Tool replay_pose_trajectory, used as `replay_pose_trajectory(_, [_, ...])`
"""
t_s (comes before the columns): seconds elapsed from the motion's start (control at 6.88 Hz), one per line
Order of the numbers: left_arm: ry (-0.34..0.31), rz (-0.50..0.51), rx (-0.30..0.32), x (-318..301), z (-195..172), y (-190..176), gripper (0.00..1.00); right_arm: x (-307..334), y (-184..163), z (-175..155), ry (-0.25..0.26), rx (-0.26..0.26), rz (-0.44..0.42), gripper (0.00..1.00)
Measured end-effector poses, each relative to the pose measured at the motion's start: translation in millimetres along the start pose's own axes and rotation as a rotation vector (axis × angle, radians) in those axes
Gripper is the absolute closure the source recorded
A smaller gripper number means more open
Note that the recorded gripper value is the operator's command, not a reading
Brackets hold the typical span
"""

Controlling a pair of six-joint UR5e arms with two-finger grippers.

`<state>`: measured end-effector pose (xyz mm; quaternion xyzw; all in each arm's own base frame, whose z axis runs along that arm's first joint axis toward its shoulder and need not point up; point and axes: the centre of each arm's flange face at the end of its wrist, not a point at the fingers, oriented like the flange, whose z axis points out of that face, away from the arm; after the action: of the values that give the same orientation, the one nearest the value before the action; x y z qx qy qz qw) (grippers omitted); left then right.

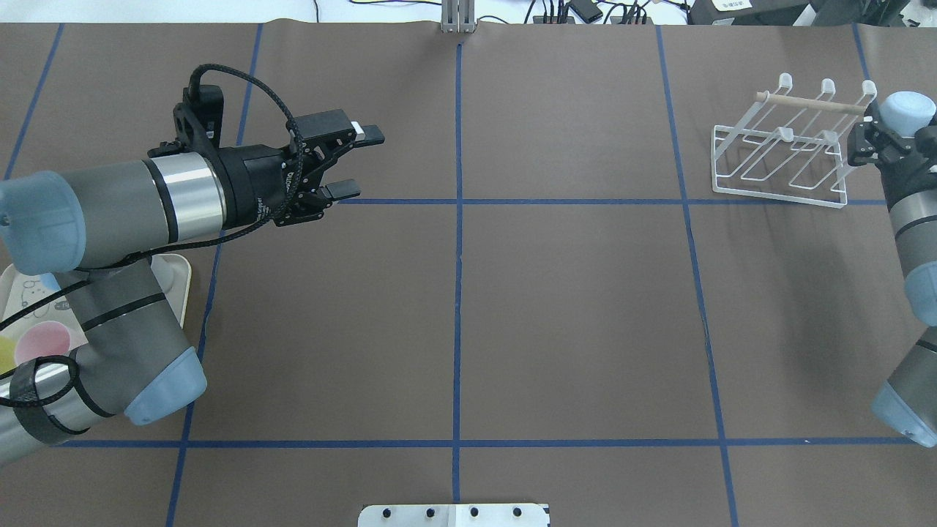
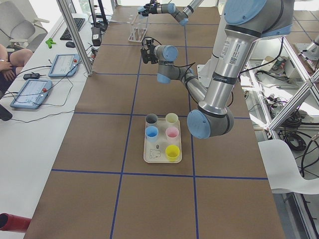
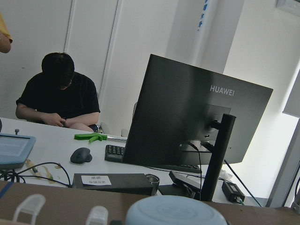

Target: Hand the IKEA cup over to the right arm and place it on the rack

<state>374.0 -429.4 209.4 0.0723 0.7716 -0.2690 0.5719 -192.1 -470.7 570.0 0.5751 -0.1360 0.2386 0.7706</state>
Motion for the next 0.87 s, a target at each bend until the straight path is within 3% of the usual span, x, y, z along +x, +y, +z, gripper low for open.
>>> replay_pose_trajectory(0.87, [0.0, -0.001, -0.001, 2, -1, 1, 0.0, 7, 4, 13, 0.03, -0.001, -0.007, 1.0])
